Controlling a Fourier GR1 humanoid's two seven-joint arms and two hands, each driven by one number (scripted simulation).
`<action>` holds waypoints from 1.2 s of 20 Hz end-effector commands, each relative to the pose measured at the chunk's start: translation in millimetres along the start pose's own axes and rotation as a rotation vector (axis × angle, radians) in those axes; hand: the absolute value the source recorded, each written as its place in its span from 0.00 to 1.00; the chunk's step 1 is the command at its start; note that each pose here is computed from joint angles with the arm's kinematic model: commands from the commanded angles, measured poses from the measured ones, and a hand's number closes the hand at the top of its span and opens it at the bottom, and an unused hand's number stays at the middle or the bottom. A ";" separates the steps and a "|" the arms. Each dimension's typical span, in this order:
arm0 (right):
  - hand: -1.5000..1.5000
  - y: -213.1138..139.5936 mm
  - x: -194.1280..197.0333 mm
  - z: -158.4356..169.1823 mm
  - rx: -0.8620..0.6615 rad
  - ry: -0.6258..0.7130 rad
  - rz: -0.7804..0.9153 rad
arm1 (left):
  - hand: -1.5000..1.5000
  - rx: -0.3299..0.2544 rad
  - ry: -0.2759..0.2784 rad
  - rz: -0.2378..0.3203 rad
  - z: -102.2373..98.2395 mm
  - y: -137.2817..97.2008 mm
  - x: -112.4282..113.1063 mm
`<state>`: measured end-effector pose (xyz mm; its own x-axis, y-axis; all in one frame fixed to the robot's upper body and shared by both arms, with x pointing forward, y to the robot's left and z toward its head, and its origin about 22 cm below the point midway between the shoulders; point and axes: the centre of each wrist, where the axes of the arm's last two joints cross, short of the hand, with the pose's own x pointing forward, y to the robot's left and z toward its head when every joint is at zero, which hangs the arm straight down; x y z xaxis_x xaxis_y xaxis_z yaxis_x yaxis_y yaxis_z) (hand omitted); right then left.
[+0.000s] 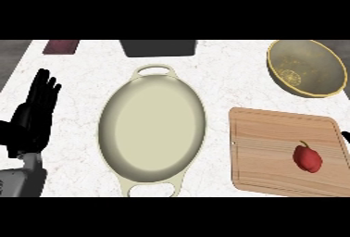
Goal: Pick the bell pepper from the cutting board and place it in the pot
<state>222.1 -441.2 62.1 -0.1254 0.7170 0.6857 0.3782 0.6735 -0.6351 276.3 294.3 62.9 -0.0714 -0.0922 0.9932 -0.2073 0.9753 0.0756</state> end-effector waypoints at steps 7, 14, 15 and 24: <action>0.00 -61.5 14.1 19.3 0.177 -0.069 0.125 | 0.50 -0.020 0.020 -0.003 -2.3 0.9 13.2; 0.00 -50.8 56.6 13.8 0.551 0.142 0.363 | 0.50 -0.024 0.047 -0.007 -5.9 -11.6 25.3; 0.00 -43.8 58.9 9.3 0.567 0.163 0.408 | 0.50 -0.037 0.041 -0.002 -2.0 -15.7 23.6; 0.00 14.5 99.1 -0.2 0.771 0.317 0.530 | 0.50 -0.046 0.032 -0.010 -12.7 -19.3 35.1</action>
<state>206.1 -382.6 122.8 0.1554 0.9431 0.2939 -0.3277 0.3299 -0.8853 286.9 279.5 93.7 -0.0415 -0.0945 0.9947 -0.1558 0.9839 0.0870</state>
